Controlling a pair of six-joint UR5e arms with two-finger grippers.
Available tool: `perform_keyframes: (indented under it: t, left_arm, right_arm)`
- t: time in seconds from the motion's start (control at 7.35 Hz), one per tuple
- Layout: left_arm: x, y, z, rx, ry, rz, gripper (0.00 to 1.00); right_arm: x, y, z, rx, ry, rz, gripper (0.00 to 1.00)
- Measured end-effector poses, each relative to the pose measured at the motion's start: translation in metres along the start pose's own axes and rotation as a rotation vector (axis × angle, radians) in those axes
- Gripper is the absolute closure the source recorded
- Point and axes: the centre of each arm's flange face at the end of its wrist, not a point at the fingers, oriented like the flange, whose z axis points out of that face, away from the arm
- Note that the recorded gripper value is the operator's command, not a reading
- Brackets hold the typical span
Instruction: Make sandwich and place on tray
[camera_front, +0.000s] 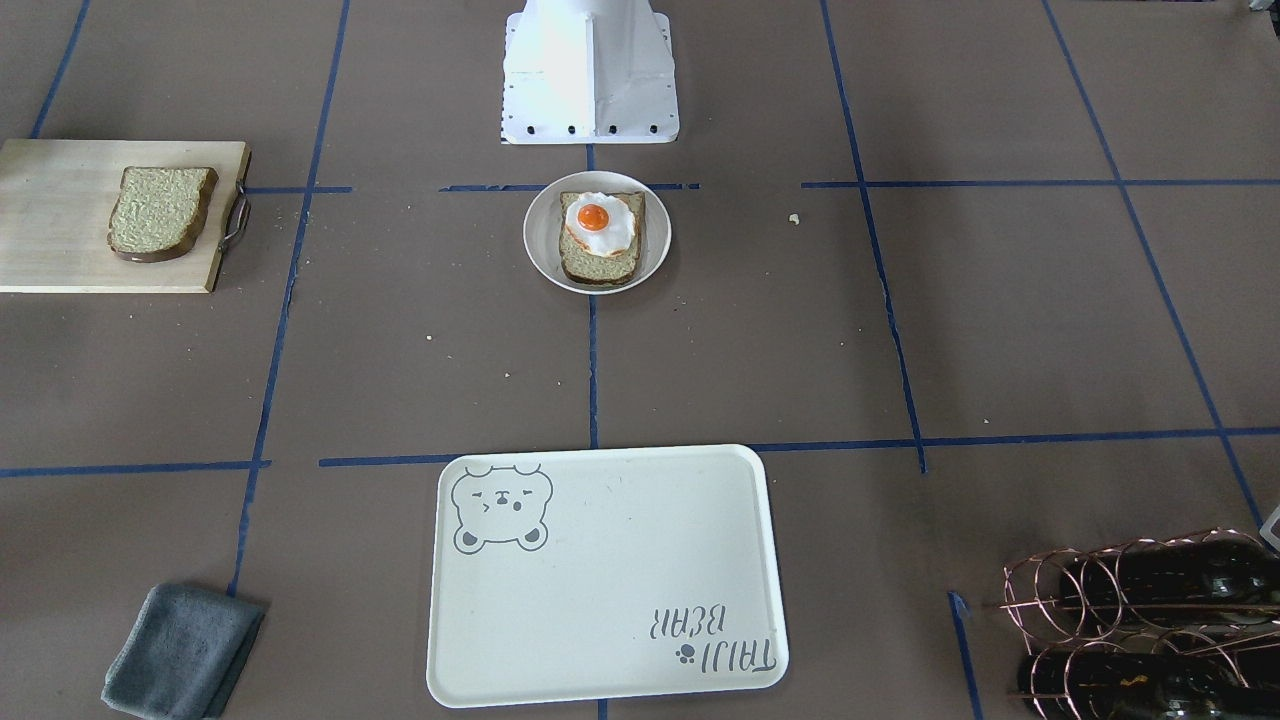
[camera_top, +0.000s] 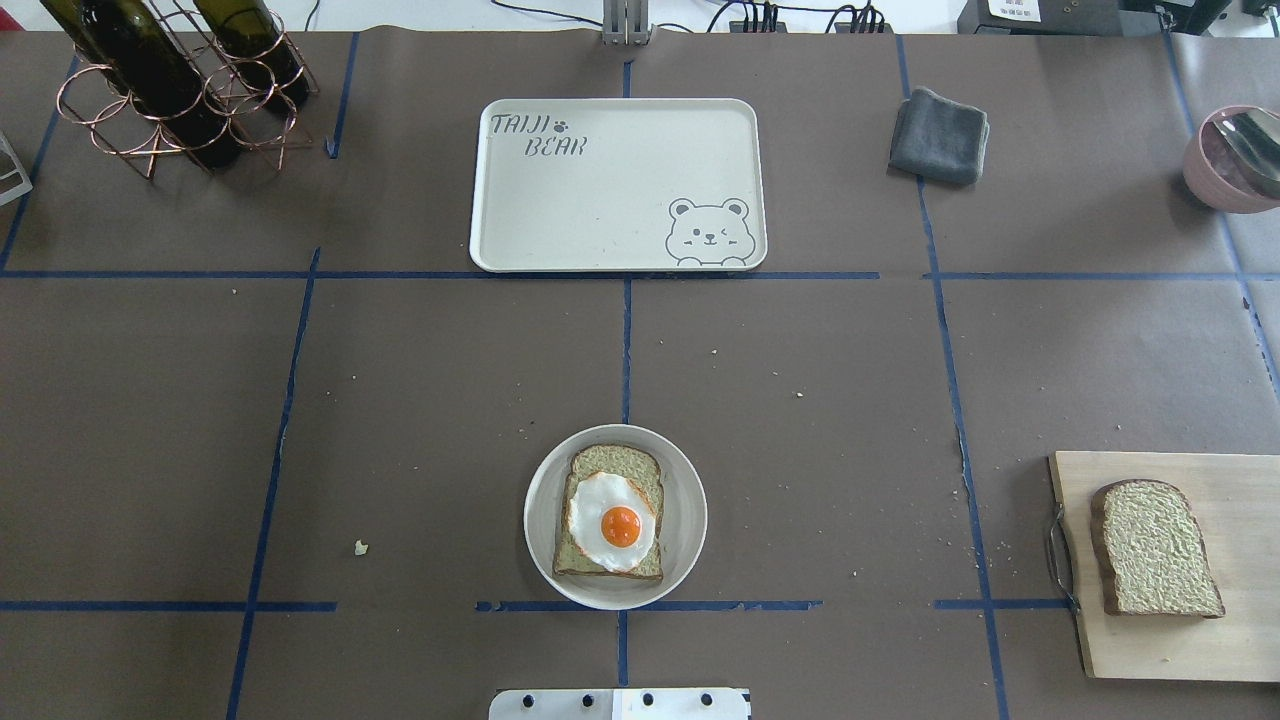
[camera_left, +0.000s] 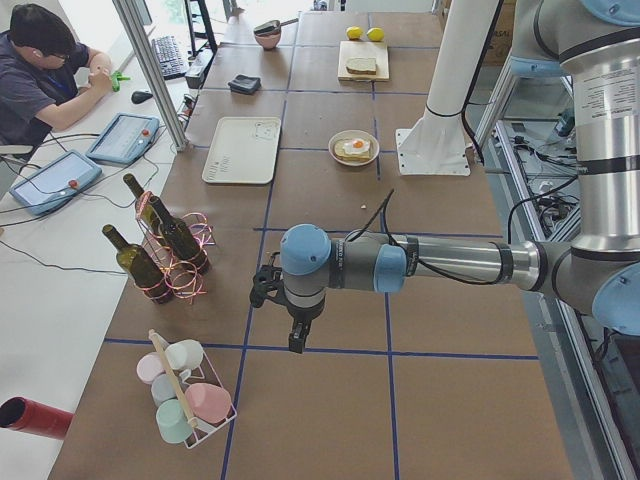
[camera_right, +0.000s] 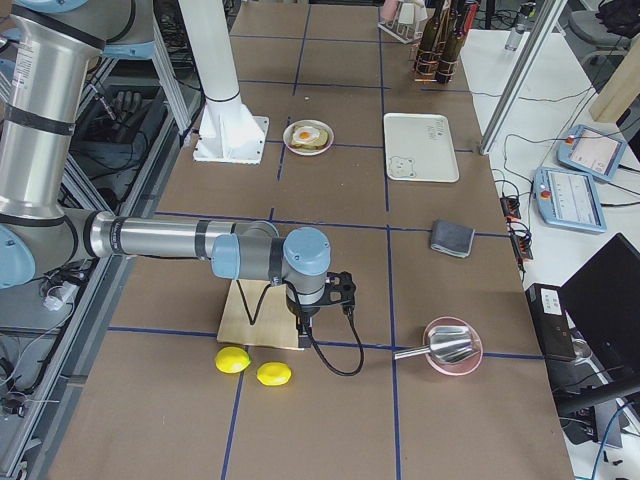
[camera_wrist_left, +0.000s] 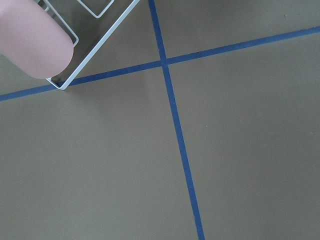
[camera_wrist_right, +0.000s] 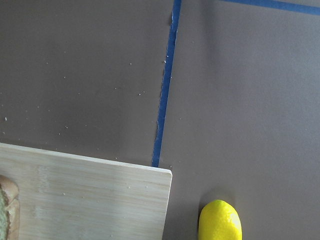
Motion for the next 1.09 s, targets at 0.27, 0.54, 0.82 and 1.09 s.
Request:
perform_keyframes:
  t: [0.27,0.54,0.82,1.09]
  left_arm:
    - [-0.001,0.001,0.001,-0.003,0.0,-0.003,0.0]
    - [-0.005,0.003,0.005,-0.012,0.002,-0.012,0.0]
    - [-0.006,0.004,0.007,-0.015,0.001,-0.014,0.0]
    - [-0.005,0.004,0.006,-0.014,0.001,-0.013,0.0]
  right_arm:
    - [-0.002,-0.001,-0.002,0.005,-0.001,-0.008,0.0]
    - [-0.008,-0.009,-0.01,0.024,0.001,-0.023,0.0]
    - [-0.016,-0.037,-0.022,0.065,0.005,-0.045,0.0]
    - [-0.021,-0.048,-0.026,0.089,-0.017,0.017,0.0]
